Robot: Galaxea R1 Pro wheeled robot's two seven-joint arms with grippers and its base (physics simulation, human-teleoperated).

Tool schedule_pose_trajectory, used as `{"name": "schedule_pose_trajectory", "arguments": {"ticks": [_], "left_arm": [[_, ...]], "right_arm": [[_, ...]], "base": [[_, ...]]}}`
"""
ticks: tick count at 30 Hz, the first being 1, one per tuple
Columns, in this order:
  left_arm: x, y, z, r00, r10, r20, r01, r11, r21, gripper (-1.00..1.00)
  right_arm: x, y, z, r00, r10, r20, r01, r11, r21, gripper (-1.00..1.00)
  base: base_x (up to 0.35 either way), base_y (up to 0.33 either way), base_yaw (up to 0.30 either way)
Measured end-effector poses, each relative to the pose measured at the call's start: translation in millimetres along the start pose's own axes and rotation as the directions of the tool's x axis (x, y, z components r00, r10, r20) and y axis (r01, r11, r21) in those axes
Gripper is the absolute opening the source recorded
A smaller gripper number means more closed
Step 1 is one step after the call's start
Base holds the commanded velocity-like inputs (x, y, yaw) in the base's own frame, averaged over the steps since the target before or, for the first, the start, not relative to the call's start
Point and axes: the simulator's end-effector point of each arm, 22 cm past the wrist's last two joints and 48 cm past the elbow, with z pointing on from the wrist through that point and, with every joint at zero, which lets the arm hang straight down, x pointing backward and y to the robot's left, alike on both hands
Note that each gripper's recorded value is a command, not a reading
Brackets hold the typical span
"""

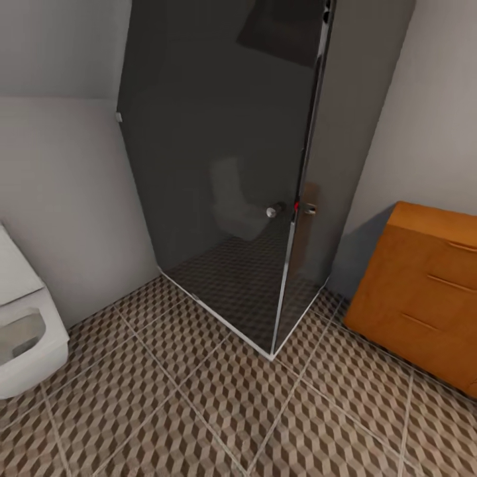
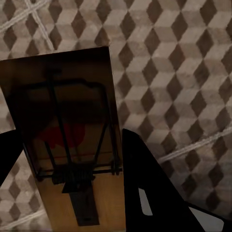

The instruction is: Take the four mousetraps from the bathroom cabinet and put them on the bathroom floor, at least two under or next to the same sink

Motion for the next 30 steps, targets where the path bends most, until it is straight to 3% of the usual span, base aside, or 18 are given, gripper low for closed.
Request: {"name": "schedule_pose_trajectory", "arguments": {"ticks": [11,18,30], "left_arm": [[0.0,-1.0,-0.1,1.0,0.001,0.0,-0.001,1.0,0.002,-1.0],[0.7,-3.3,-0.3,1.0,0.004,-0.001,-0.004,1.0,0.007,-1.0],[1.3,-5.4,-0.5,1.0,0.003,-0.002,-0.003,1.0,0.011,-1.0]], "right_arm": [[12.5,-34.3,-0.5,0.987,0.161,-0.011,-0.159,0.982,0.099,-1.0],[13.1,-35.6,-0.6,0.985,0.173,-0.011,-0.171,0.98,0.104,-1.0],[11.6,-28.5,-0.4,0.987,0.158,-0.013,-0.157,0.984,0.083,-1.0]], "base": [[0.0,0.0,0.296],[0.0,0.0,0.264],[0.0,0.0,0.024]]}}
